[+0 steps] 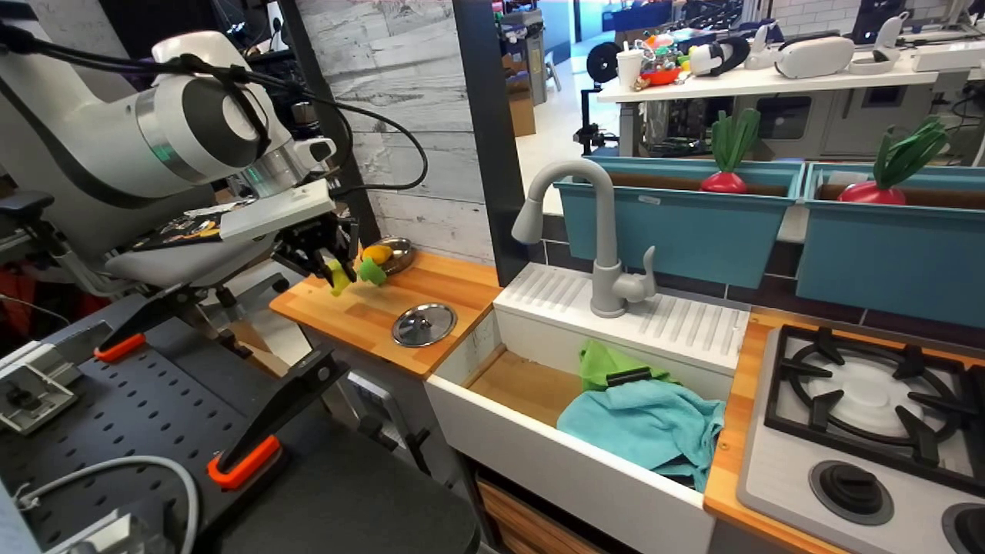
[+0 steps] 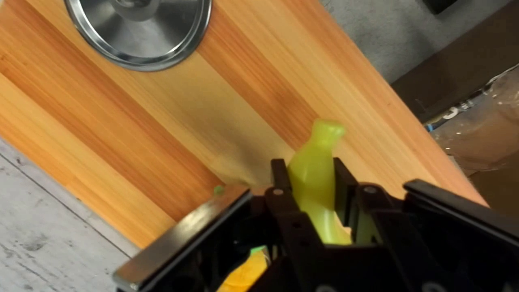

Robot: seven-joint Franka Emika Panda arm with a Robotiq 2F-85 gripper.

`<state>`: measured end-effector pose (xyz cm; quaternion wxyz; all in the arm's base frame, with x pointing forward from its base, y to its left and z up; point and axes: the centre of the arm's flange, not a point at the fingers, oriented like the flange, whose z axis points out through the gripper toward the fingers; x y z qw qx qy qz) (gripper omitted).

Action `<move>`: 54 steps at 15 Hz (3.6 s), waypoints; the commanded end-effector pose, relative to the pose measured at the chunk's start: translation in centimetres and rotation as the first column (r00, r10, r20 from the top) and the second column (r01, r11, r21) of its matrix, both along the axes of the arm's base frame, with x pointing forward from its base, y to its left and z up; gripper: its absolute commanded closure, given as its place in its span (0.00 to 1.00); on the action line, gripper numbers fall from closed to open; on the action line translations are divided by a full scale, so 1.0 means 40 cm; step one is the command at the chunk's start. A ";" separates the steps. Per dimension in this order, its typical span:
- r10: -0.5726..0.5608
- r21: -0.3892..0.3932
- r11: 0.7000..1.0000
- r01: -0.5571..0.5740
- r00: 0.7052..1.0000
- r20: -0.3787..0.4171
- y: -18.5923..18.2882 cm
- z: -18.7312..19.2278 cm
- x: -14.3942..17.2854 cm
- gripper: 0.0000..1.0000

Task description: Put the carrot in the pot, move the banana to the left of the counter, then slide the spout to the right

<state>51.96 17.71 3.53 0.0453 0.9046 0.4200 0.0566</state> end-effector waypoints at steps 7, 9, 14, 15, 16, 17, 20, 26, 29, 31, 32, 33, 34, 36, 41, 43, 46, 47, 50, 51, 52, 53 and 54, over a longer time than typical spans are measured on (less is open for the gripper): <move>0.055 -0.045 0.997 -0.065 0.982 -0.182 0.000 -0.068 0.100 0.93; 0.046 -0.068 0.996 -0.060 0.979 -0.200 0.001 -0.079 0.121 0.93; 0.020 -0.122 0.991 -0.051 0.970 -0.241 0.000 -0.107 0.160 0.93; 0.017 -0.132 0.990 -0.051 0.968 -0.250 0.000 -0.111 0.166 0.93; 0.012 -0.144 0.988 -0.051 0.966 -0.257 0.000 -0.113 0.170 0.46; 0.009 -0.153 0.987 -0.051 0.966 -0.260 0.000 -0.113 0.173 0.45; 0.001 -0.172 0.984 -0.049 0.964 -0.265 0.002 -0.108 0.174 0.25; -0.033 -0.227 0.974 -0.019 0.975 -0.221 -0.003 -0.050 0.125 0.00; -0.070 -0.253 0.967 0.017 0.978 -0.199 -0.018 0.001 0.097 0.00; -0.100 -0.252 0.966 0.051 0.978 -0.184 -0.035 0.046 0.075 0.00; -0.120 -0.244 0.967 0.075 0.977 -0.175 -0.046 0.067 0.065 0.00; -0.151 -0.231 0.967 0.111 0.975 -0.163 -0.064 0.096 0.051 0.00; -0.173 -0.216 0.967 0.138 0.973 -0.155 -0.083 0.120 0.039 0.00; -0.231 -0.177 0.962 0.206 0.964 -0.133 -0.135 0.163 0.018 0.00; -0.419 -0.067 0.908 0.414 0.899 -0.128 -0.320 0.236 -0.020 0.00; -0.512 -0.023 0.857 0.514 0.848 -0.139 -0.394 0.251 -0.032 0.00; -0.634 0.051 0.762 0.645 0.760 -0.141 -0.492 0.268 -0.045 0.00; -0.670 0.075 0.727 0.683 0.729 -0.143 -0.519 0.275 -0.047 0.00; -0.735 0.122 0.646 0.753 0.658 -0.167 -0.590 0.299 -0.046 0.00; -0.754 0.133 0.621 0.772 0.635 -0.167 -0.612 0.305 -0.041 0.00; -0.766 0.140 0.606 0.783 0.622 -0.165 -0.633 0.312 -0.033 0.00; -0.785 0.146 0.581 0.801 0.598 -0.161 -0.648 0.318 -0.029 0.00; -0.804 0.152 0.553 0.819 0.572 -0.159 -0.668 0.320 -0.018 0.00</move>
